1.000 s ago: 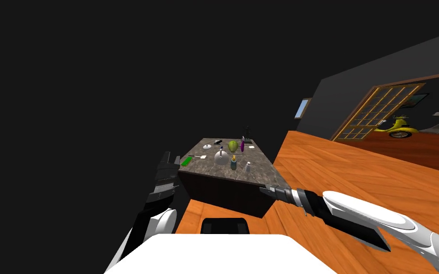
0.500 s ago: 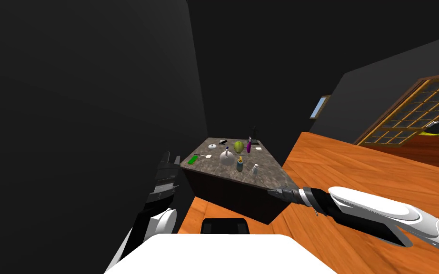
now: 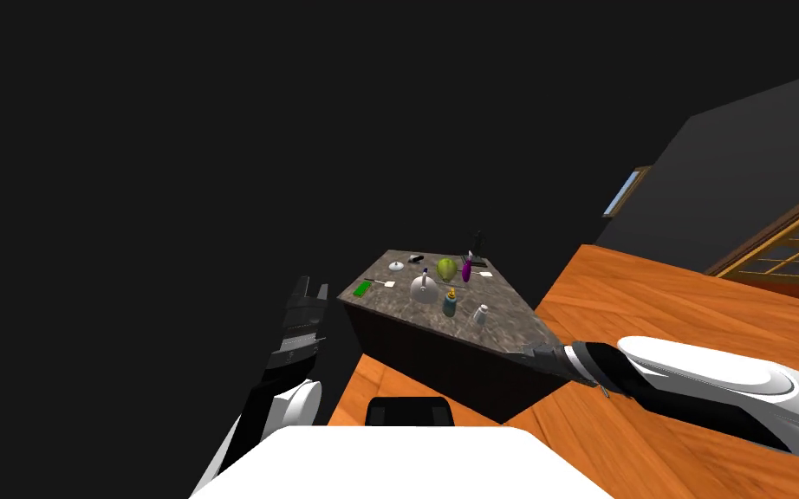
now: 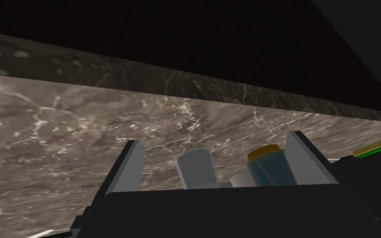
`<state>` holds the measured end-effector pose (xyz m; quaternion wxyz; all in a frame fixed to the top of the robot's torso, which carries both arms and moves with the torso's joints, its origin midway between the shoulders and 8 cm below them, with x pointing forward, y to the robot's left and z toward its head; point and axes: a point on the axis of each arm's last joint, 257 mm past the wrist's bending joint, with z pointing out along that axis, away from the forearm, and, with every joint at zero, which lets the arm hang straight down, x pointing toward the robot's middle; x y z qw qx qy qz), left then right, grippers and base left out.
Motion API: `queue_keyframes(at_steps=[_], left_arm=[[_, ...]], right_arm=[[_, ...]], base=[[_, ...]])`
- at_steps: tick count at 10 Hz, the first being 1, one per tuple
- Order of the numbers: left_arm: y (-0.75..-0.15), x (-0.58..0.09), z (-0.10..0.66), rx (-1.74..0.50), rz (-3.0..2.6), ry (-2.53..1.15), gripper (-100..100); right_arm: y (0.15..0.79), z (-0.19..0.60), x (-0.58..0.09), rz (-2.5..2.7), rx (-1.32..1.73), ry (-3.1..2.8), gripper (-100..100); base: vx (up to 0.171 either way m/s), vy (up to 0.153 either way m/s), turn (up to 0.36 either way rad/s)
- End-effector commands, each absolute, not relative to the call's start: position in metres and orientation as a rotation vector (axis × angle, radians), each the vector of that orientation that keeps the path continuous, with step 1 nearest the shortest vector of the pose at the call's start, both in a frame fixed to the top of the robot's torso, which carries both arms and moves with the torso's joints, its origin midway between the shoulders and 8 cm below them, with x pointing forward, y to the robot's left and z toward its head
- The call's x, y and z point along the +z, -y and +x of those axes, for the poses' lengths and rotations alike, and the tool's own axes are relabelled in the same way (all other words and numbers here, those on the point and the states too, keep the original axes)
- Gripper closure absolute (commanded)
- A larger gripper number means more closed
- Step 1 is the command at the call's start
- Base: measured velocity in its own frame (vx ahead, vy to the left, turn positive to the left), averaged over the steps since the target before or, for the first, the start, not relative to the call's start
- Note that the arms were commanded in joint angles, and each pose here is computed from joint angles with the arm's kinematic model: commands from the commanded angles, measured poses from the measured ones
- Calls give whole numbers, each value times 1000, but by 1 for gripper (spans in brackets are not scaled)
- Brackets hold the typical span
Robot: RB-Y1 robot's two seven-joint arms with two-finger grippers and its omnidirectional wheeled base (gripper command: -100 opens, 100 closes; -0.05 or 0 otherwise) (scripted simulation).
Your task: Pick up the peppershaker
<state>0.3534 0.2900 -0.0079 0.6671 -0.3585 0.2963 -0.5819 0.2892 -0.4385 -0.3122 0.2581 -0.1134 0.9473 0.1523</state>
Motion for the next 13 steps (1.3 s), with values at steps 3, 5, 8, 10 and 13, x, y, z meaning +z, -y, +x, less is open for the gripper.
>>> queue_keyframes(at_steps=[3, 5, 8, 10, 13], left_arm=[[-290, -8, 353, -1313, -809, -669, 0], [-290, -8, 353, -1313, -809, -669, 0], [-290, -8, 353, -1313, -809, -669, 0], [-290, -8, 353, -1313, -809, -669, 0], [-290, -8, 353, -1313, -809, -669, 0]], right_arm=[[489, 286, -302, -327, 246, -2640, -100], [519, 284, -294, -330, 146, -2673, -100], [542, 283, -285, -330, 70, -2692, -100], [560, 286, -274, -332, 1, -2699, -100], [561, 280, -287, -319, 15, -2699, -100]], base=[[22, 64, 166], [28, 84, 268], [31, 58, 140], [61, 91, 247], [25, 19, 31]])
